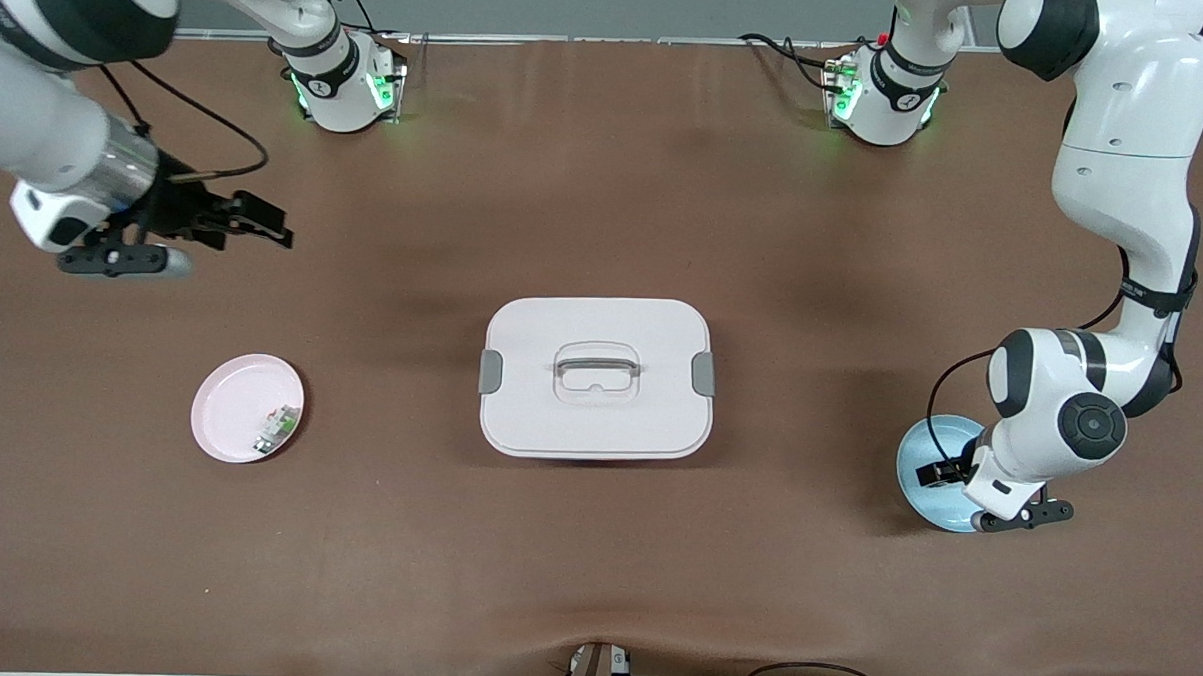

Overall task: Transfer orange switch to right arm and place
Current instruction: 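Lift the switch with the left gripper while the right gripper approaches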

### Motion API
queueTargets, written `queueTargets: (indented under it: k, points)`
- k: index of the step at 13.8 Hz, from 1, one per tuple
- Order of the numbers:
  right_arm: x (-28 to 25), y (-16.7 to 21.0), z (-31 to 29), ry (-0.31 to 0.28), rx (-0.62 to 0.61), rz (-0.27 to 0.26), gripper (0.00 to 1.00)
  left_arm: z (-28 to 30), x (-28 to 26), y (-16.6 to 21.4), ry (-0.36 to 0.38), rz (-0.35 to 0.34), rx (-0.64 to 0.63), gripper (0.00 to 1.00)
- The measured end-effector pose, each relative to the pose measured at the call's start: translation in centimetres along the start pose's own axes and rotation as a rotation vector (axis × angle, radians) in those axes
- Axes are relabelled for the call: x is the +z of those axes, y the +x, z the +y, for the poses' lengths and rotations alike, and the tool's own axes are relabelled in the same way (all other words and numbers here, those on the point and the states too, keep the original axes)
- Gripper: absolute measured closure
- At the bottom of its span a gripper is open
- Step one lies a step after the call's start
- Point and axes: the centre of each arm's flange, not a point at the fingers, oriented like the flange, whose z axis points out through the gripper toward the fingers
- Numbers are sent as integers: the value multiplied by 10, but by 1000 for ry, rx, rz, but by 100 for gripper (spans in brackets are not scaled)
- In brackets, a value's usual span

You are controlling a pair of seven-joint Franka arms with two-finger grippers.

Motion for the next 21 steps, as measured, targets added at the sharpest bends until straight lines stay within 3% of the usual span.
queueTargets:
  k: [1,2,6,12,16,21]
  points:
    - [6,0,-15,1,1,6,0,-1,0,0,0,0,-2,26]
    - [13,1,-26,11,4,7,0,-2,0,1,0,1,-3,28]
    - [38,11,-56,120,51,-1,0,-14,0,3,1,0,-20,28]
    - [77,11,-109,120,81,9,0,-13,-31,6,0,-28,-27,28]
    - [75,12,-113,124,76,14,0,5,-101,-1,-94,-86,-77,28]
    - [73,8,-123,127,57,17,0,23,-150,-17,-232,-178,-140,28]
